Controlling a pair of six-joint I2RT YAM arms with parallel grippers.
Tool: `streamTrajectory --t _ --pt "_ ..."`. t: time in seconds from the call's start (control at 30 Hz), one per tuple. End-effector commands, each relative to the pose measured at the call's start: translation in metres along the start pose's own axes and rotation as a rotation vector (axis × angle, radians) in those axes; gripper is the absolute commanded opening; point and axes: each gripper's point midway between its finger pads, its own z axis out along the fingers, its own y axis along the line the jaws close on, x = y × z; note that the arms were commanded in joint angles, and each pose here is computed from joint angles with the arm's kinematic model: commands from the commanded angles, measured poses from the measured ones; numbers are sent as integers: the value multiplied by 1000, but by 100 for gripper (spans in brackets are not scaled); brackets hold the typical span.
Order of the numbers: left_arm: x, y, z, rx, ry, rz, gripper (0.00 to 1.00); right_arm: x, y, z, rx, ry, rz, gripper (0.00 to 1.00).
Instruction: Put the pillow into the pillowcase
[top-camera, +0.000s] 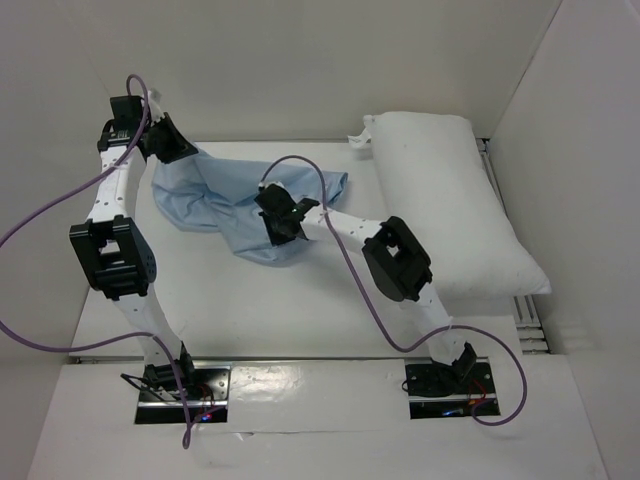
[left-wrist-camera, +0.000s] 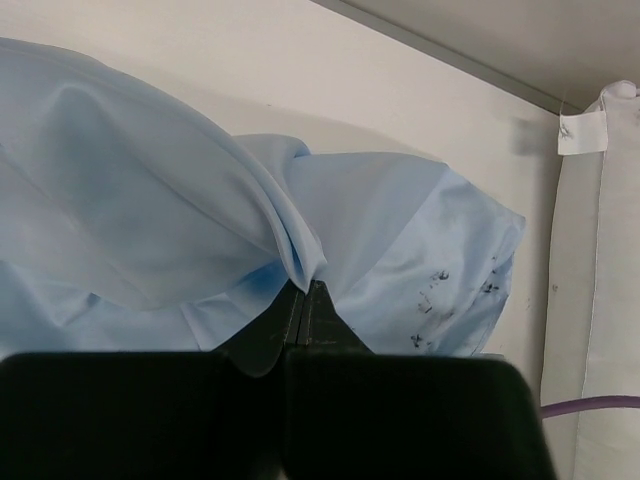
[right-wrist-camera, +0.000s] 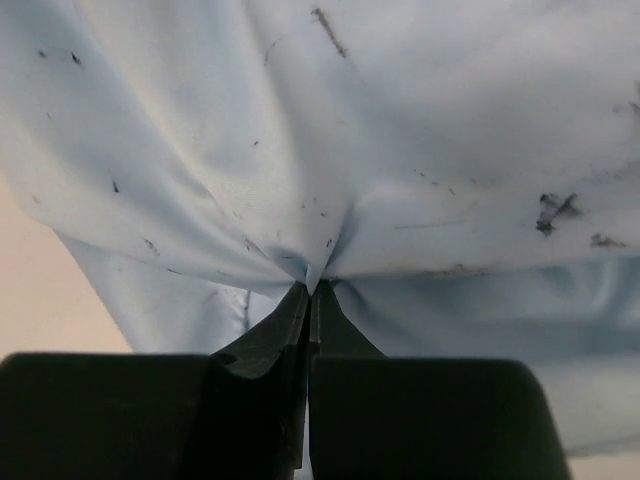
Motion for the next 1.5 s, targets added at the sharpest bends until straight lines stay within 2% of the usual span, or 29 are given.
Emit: streamTrajectory --t 0.0,0.13,0.17,0.2,0.23,0.3,0.37,0.47,0.57,0.6,0.63,0.67,0.7,0.73,0.77,0.8,0.83,0.87,0.93,1.0,1.03,1.13,1.17,1.3,1.4,1.43,1.47 --pt "-16 -12 -14 18 -53 39 0 -112 -8 -81 19 -303 97 0" --pt "-34 -27 -2 98 -64 17 0 -183 -39 -147 71 -473 127 0" --pt "-50 -39 -6 130 -98 30 0 -199 -45 -164 75 -520 147 0" --pt "-57 -44 -6 152 -108 32 0 -223 -50 -199 62 -599 158 0" --pt "-57 -46 2 178 -87 21 0 -234 -65 -216 77 -635 164 0" --pt "-79 -67 -11 236 -138 37 0 -251 -73 -267 45 -727 180 0" --pt "-91 -81 -24 295 -161 34 0 -256 -76 -297 21 -788 146 0" --pt "-114 -77 -50 326 -236 30 0 -235 -69 -327 -47 -791 53 0" --pt "-120 -57 -68 273 -290 15 0 -182 -48 -320 -153 -702 -81 0" --pt "-104 -37 -59 227 -256 -18 0 -164 -42 -314 -173 -673 -108 0" --pt "-108 -30 -72 184 -297 -24 0 -124 -28 -298 -230 -610 -145 0" --pt "-102 -24 -72 157 -294 -14 0 -102 -22 -287 -258 -571 -164 0" --pt "-81 -3 -62 108 -253 -50 0 -54 -6 -259 -314 -460 -193 0" --pt "-78 0 -72 69 -273 -55 5 -31 1 -247 -336 -402 -200 1" --pt "-69 5 -73 46 -263 -56 16 -11 12 -239 -359 -356 -181 7" --pt "-45 17 -65 25 -213 -76 50 12 20 -226 -370 -296 -183 25" --pt "-36 20 -65 19 -199 -84 65 53 36 -207 -388 -193 -216 40" --pt "-24 17 -68 38 -174 -78 76 74 40 -199 -379 -130 -208 67" --pt "-14 9 -73 79 -144 -66 80 100 35 -188 -285 -58 -225 71" --pt "-7 -4 -81 80 -133 -8 81 99 17 -184 -197 -52 -196 76" --pt "9 -12 -79 60 -90 3 81 85 8 -194 -168 -107 -175 76" --pt "33 -26 -87 -44 -100 116 81 52 -22 -212 -134 -183 -70 76" --pt "36 -21 -90 -121 -123 149 79 41 -39 -213 -106 -202 11 76" --pt "104 -65 -77 -62 -11 268 66 14 -78 -228 -49 -273 186 75" --pt "180 -98 -55 10 157 351 66 2 -108 -235 2 -307 284 78" --pt "201 -103 -50 16 202 364 69 -3 -115 -238 22 -317 307 81" --pt "237 -114 -46 27 269 401 69 -9 -122 -242 41 -330 321 81"
